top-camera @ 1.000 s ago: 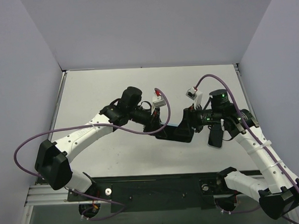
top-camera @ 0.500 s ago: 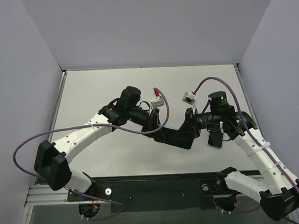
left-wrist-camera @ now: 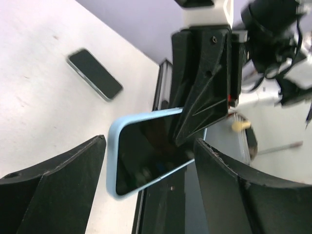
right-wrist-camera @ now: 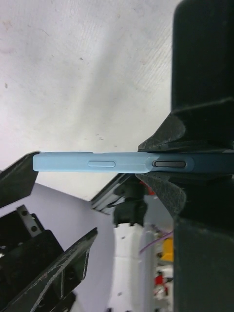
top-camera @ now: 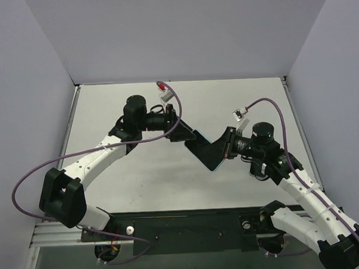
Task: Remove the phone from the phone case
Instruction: Adjust the phone.
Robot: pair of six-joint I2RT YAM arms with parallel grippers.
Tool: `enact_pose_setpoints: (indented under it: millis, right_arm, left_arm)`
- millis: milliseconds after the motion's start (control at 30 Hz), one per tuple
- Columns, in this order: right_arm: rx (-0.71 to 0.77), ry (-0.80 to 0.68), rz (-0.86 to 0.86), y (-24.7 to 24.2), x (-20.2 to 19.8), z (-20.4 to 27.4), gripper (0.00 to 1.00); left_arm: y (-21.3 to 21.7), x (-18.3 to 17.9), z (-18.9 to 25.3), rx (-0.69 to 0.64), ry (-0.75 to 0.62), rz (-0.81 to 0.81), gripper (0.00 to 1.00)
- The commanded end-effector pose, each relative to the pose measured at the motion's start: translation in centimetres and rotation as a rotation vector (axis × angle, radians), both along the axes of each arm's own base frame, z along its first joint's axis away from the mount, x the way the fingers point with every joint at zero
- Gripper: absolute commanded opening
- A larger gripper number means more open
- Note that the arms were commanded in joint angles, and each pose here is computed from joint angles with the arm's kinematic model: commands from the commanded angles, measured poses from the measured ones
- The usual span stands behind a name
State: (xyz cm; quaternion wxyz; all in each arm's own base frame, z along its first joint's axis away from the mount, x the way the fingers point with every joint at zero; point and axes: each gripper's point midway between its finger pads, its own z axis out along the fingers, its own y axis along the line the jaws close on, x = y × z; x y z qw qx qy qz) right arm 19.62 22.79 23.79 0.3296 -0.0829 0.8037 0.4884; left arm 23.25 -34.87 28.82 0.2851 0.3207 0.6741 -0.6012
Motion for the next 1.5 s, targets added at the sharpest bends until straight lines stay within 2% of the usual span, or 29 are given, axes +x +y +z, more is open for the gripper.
enact_pose_setpoints:
  millis: [0, 167, 200, 233, 267, 300, 400, 533, 600, 700, 733, 967, 1067, 1100, 1233, 1333, 1467]
  right_arm:
    - [0.265, 0.008, -0.29, -0.6, 4.4, 5.9, 0.0]
    - [0.364, -0.024, -0.396, -1.4, 5.7, 6.8, 0.0]
    - [0.377, -0.029, -0.429, -1.6, 6.1, 6.2, 0.0]
    - [0.424, -0.065, -0.431, -1.4, 6.3, 6.7, 0.0]
    - [0.442, -0.074, -0.435, -1.3, 6.4, 6.7, 0.0]
    - [0.48, -0.099, -0.447, -1.2, 6.5, 7.2, 0.0]
    - [0.528, -0.139, -0.442, -0.4, 6.5, 8.0, 0.0]
    - [0.553, -0.188, -0.474, -0.8, 6.7, 8.9, 0.0]
    - [0.554, -0.204, -0.496, -1.1, 6.7, 9.2, 0.0]
    - [0.521, -0.192, -0.51, -1.2, 6.9, 8.7, 0.0]
    - [0.528, -0.194, -0.51, -1.2, 6.9, 8.7, 0.0]
    - [0.584, -0.208, -0.489, -0.8, 6.6, 9.8, 0.0]
    - [0.605, -0.214, -0.471, -0.3, 6.4, 10.4, 0.0]
    - [0.608, -0.208, -0.465, -0.1, 6.4, 10.3, 0.0]
    - [0.653, -0.191, -0.432, 0.8, 6.3, 10.8, 0.0]
    - [0.663, -0.187, -0.431, 0.9, 6.3, 10.8, 0.0]
    - [0.668, -0.17, -0.421, 1.2, 6.4, 10.5, 0.0]
  left_arm:
    - [1.4, 2.9, 5.6, -0.221, 0.021, 0.111, 0.84]
    - [1.3, 5.5, 2.6, -0.134, 0.131, 0.232, 0.85]
    - [1.1, 5.6, 2.7, -0.16, 0.186, 0.233, 0.85]
    - [1.0, 5.3, 3.5, -0.221, 0.15, 0.213, 0.85]
    - [1.1, 5.0, 3.8, -0.256, 0.215, 0.212, 0.85]
    - [1.3, 4.9, 4.3, -0.323, 0.179, 0.221, 0.85]
    - [1.5, 4.9, 4.8, -0.391, 0.229, 0.251, 0.82]
    - [1.6, 6.7, 3.6, -0.344, 0.304, 0.362, 0.75]
    - [1.8, 7.9, 3.1, -0.313, 0.332, 0.44, 0.74]
    - [2.2, 8.3, 2.7, -0.298, 0.372, 0.509, 0.76]
    - [2.4, 8.5, 2.7, -0.304, 0.386, 0.537, 0.8]
    - [0.9, 7.8, 2.9, -0.297, 0.416, 0.519, 0.81]
    - [0.3, 7.6, 3.8, -0.346, 0.416, 0.489, 0.72]
    - [-0.1, 7.6, 3.6, -0.351, 0.439, 0.475, 0.64]
    - [-0.8, 7.1, 5.4, -0.428, 0.447, 0.385, 0.48]
    - [-1.1, 6.5, 6.3, -0.453, 0.418, 0.329, 0.43]
    - [-1.0, 6.3, 6.7, -0.465, 0.392, 0.301, 0.43]
